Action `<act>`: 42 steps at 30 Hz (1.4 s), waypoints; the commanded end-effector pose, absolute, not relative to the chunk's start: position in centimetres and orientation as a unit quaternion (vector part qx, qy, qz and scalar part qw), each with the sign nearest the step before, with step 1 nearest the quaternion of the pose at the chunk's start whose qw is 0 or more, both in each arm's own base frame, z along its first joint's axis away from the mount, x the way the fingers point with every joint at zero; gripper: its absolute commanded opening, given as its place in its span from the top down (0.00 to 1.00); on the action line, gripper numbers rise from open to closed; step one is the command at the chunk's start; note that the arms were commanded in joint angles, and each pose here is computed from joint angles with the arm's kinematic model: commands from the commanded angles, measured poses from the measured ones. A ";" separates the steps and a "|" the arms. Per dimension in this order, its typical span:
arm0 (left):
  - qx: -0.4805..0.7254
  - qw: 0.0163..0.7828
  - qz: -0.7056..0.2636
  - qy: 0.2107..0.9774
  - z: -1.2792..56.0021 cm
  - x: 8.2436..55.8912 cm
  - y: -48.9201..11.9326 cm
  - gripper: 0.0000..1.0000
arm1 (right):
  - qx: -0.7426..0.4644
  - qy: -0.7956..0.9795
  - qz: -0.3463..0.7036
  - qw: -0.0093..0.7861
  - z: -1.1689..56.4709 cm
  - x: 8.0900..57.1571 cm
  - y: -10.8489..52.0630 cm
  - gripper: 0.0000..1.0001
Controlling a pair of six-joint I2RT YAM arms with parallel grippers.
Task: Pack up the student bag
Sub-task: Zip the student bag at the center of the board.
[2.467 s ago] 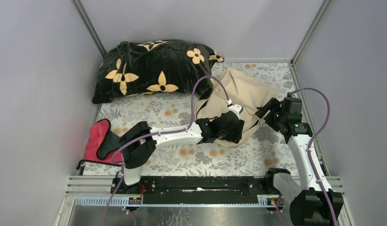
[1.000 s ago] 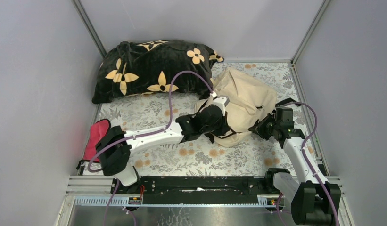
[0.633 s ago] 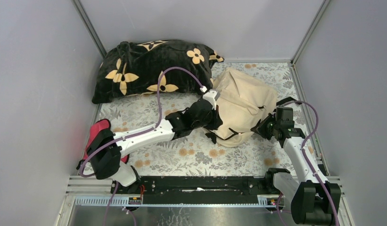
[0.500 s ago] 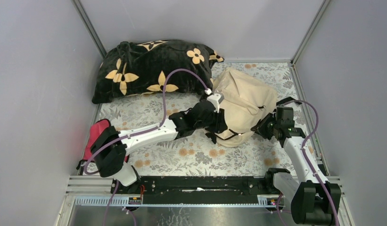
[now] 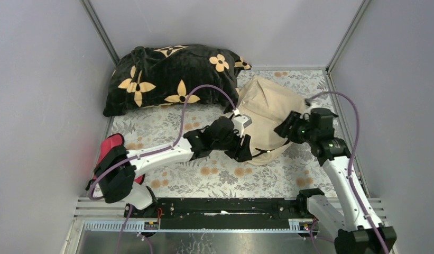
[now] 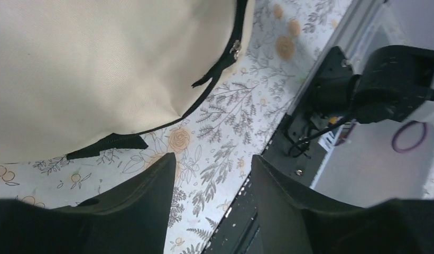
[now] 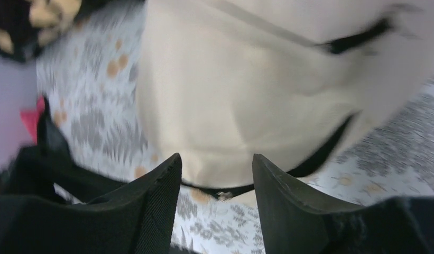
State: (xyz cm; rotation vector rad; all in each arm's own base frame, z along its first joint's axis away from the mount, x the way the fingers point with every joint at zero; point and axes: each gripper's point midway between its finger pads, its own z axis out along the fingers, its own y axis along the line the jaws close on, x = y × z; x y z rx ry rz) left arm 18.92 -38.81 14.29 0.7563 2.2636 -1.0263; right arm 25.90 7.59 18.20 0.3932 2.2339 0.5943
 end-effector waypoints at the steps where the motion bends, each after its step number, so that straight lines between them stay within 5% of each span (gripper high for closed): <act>1: 0.292 0.283 -0.415 0.814 17.3 20.0 -36.9 0.40 | -0.024 0.884 0.268 0.381 19.6 24.3 13.5 0.40; 9: 0.142 0.218 -0.437 0.861 15.2 23.7 -32.2 0.33 | -0.195 0.885 0.234 0.351 18.0 22.3 17.6 0.33; 23: 0.023 0.147 -0.514 0.845 12.3 24.2 -34.5 0.16 | -0.324 0.868 0.129 0.352 15.0 21.8 18.5 0.30; 28: 0.006 0.132 -0.531 0.837 11.5 25.2 -35.8 0.19 | -0.338 0.868 0.107 0.348 13.9 22.3 18.7 0.43; 32: -0.001 0.127 -0.541 0.831 11.3 25.7 -36.3 0.26 | -0.345 0.872 0.087 0.337 13.1 22.4 18.6 0.44; 37: -0.007 0.138 -0.537 0.832 11.6 26.0 -36.1 0.54 | -0.345 0.873 0.079 0.336 12.8 22.3 18.3 0.49; 40: -0.010 0.145 -0.532 0.834 11.8 26.1 -36.0 0.77 | -0.338 0.877 0.067 0.336 12.6 22.5 17.9 0.62; 42: -0.010 0.152 -0.532 0.833 12.3 26.3 -35.9 0.94 | -0.330 0.879 0.055 0.340 12.6 22.8 17.5 0.80</act>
